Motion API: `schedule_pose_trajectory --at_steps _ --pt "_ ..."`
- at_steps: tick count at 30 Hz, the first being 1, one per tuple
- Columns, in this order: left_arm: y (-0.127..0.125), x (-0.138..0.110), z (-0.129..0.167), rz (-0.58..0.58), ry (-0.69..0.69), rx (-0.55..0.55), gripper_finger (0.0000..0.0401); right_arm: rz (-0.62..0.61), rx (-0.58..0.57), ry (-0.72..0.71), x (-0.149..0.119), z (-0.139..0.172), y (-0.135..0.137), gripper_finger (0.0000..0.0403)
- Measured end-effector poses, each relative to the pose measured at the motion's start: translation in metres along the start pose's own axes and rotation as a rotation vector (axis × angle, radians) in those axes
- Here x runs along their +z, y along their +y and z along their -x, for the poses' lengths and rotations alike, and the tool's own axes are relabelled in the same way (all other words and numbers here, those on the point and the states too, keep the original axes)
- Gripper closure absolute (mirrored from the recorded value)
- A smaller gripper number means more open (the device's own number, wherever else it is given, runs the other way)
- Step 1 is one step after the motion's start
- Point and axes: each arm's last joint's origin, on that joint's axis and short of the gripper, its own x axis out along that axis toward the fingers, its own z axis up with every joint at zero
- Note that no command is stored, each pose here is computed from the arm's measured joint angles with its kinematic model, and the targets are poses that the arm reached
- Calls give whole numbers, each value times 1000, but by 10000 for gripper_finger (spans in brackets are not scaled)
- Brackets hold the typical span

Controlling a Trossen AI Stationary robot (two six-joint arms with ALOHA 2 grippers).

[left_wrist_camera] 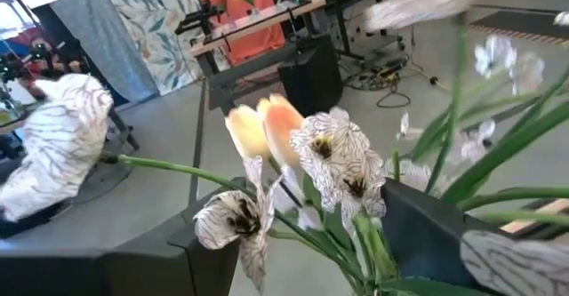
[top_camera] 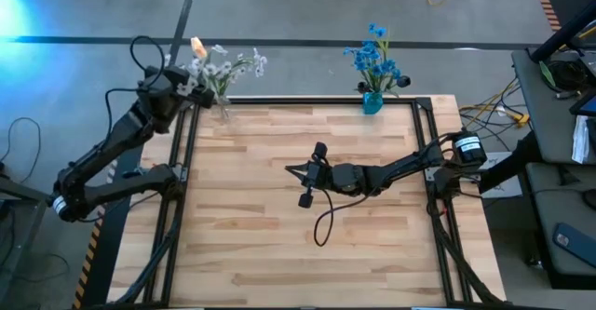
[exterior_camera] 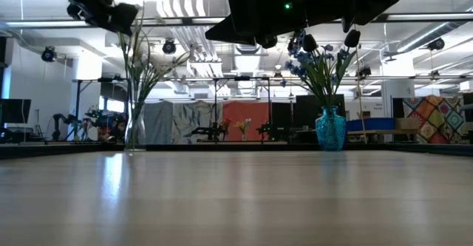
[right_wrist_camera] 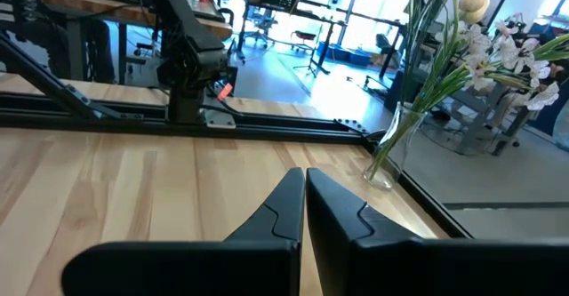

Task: Sort flowers into vase by color
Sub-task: Put the white flower into the transparent vase, then return to Home Position

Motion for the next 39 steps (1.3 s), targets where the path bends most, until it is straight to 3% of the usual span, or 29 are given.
schedule_pose_trajectory --at_steps 4,9,18,21,25,34,39 --pt "3 7 3 16 -15 -12 166 0 1 0 0 0 0 394" --pt "-6 -6 -5 9 25 -59 173 0 1 0 0 0 0 394" --pt "-18 -22 -18 -53 84 -61 277 -1 1 0 0 0 0 394" --pt "-17 -23 -16 -91 144 -65 287 1 1 0 0 0 0 394" --pt "-14 -25 -12 -125 222 -54 260 1 1 0 0 0 0 394" --pt "-15 -35 -11 -167 310 -80 151 0 1 -1 0 0 0 394" --pt "-20 -41 -14 -188 364 -144 130 0 1 -1 0 0 0 394"
